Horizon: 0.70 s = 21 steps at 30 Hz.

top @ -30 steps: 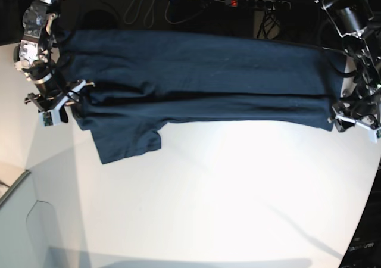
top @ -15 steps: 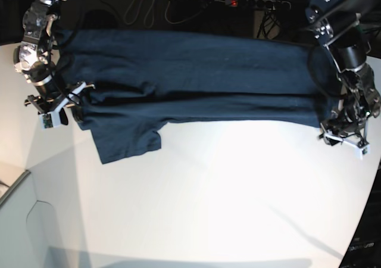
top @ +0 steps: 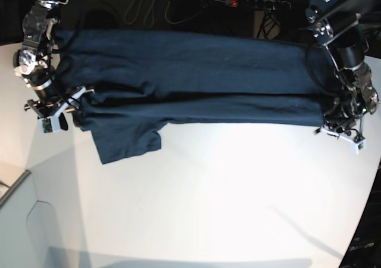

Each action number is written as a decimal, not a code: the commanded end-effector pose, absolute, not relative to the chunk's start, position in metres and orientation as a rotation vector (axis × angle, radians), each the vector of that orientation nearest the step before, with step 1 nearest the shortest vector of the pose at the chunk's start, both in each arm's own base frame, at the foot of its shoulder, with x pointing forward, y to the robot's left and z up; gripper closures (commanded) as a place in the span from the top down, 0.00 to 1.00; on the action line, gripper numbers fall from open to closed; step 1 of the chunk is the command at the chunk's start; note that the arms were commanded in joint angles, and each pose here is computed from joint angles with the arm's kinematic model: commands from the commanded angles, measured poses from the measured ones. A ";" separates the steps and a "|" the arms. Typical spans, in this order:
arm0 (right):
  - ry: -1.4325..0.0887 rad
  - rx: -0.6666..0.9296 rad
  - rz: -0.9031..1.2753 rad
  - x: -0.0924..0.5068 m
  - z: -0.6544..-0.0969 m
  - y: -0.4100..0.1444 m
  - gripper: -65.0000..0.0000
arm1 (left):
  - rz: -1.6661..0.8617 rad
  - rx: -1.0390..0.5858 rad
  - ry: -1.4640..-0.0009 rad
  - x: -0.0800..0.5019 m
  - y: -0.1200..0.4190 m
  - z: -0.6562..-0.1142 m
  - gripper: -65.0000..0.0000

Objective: Layout the t-shirt on the table in an organized manner, then fold the t-shirt properly
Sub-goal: 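Lift the hem corners and fold them over toward the collar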

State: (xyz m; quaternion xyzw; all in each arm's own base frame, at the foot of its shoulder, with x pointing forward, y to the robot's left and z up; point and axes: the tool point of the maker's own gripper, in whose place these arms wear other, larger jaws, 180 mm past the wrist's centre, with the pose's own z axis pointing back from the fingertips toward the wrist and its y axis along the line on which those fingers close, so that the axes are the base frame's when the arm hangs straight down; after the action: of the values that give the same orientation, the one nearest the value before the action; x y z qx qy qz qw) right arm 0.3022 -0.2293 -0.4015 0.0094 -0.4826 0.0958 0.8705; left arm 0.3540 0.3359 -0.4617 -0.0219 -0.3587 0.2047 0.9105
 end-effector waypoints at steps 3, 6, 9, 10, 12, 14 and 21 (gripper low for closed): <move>-1.114 0.017 0.212 0.328 -0.372 -0.231 0.40 | 0.416 -0.030 -0.814 0.370 0.347 -0.438 0.00; -1.142 0.014 0.212 0.339 -0.362 -0.231 0.41 | 0.399 -0.010 -0.867 0.378 0.351 -0.420 0.00; -1.165 0.020 0.206 0.352 -0.356 -0.230 0.41 | 0.382 -0.004 -0.918 0.381 0.341 -0.407 0.00; -1.165 0.032 0.206 0.358 -0.356 -0.227 0.41 | 0.371 0.005 -0.937 0.381 0.341 -0.401 0.00; -1.151 0.062 0.211 0.366 -0.364 -0.219 0.41 | 0.359 0.009 -0.968 0.384 0.336 -0.391 0.00; -1.130 0.083 0.202 0.371 -0.373 -0.215 0.41 | 0.357 0.007 -0.975 0.384 0.333 -0.390 0.00; -1.030 0.153 0.151 0.389 -0.410 -0.212 0.54 | 0.359 0.006 -0.970 0.383 0.333 -0.392 0.00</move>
State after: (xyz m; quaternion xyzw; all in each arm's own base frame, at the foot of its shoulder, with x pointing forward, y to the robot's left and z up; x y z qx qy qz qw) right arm 0.3740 -0.2044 -0.4324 0.0790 -0.4578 0.0705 0.8827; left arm 0.3705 0.3245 -0.4122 -0.0028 -0.4343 0.1741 0.8838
